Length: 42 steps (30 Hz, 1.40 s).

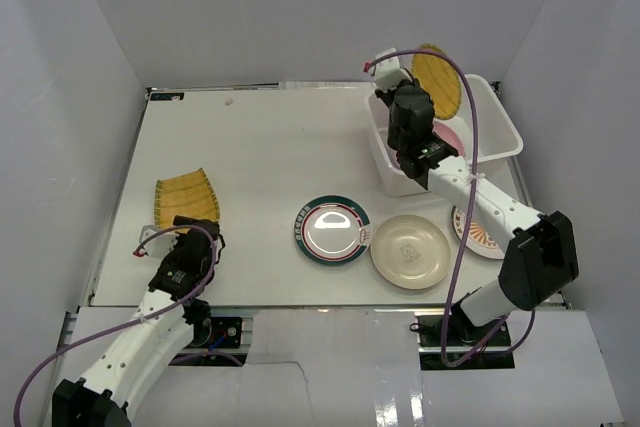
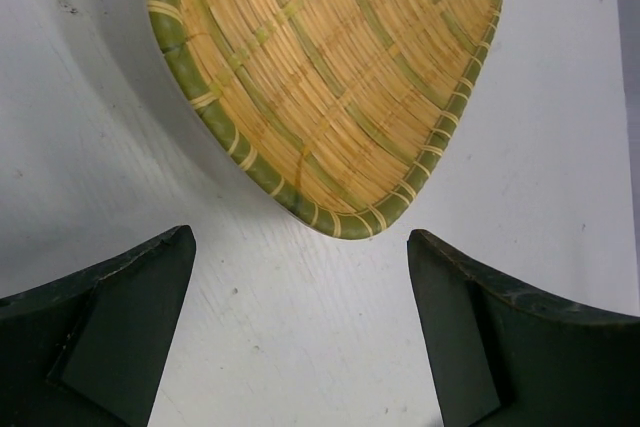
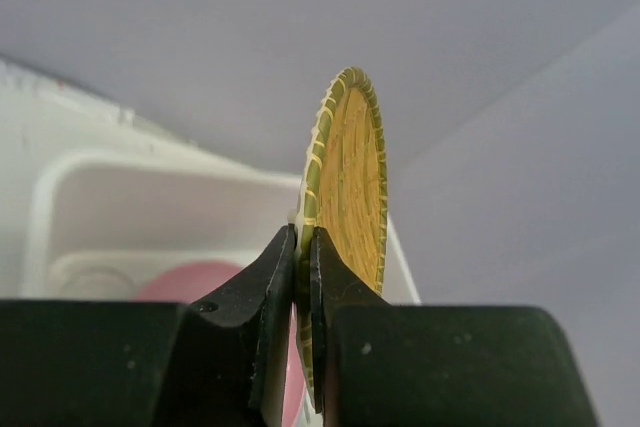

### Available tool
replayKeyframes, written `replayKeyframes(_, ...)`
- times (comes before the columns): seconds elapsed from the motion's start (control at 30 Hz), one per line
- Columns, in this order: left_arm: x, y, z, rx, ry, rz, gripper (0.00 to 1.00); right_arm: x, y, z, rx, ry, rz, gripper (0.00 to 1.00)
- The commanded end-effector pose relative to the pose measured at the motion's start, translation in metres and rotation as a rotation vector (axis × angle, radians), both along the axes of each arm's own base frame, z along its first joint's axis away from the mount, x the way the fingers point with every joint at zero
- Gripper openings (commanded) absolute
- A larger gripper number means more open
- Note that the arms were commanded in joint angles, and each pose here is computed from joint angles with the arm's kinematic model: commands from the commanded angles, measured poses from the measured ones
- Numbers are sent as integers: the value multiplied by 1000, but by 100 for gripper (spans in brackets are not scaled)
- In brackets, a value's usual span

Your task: Place the plates into the plastic bin on the countertop

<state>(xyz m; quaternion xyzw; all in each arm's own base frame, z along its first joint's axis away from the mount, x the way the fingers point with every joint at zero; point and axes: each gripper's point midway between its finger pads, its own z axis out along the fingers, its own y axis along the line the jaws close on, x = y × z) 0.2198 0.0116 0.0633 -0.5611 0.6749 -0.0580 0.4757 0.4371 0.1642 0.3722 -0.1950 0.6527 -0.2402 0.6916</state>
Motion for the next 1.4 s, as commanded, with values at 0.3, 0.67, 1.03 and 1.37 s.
replayKeyframes(0.3,4,-5,-1,-20,41,-15,98,32,-22,-157,120,325,8,8)
replayKeyframes(0.67,21,8,4,-5,2,15,97,10,1,-129,375,464,82,86)
replayKeyframes(1.03,33,15,-16,-85,-52,13,76,-99,130,-116,703,632,645,86)
replayKeyframes(1.37,35,25,-27,-106,-81,38,35,-143,258,-168,889,954,883,86)
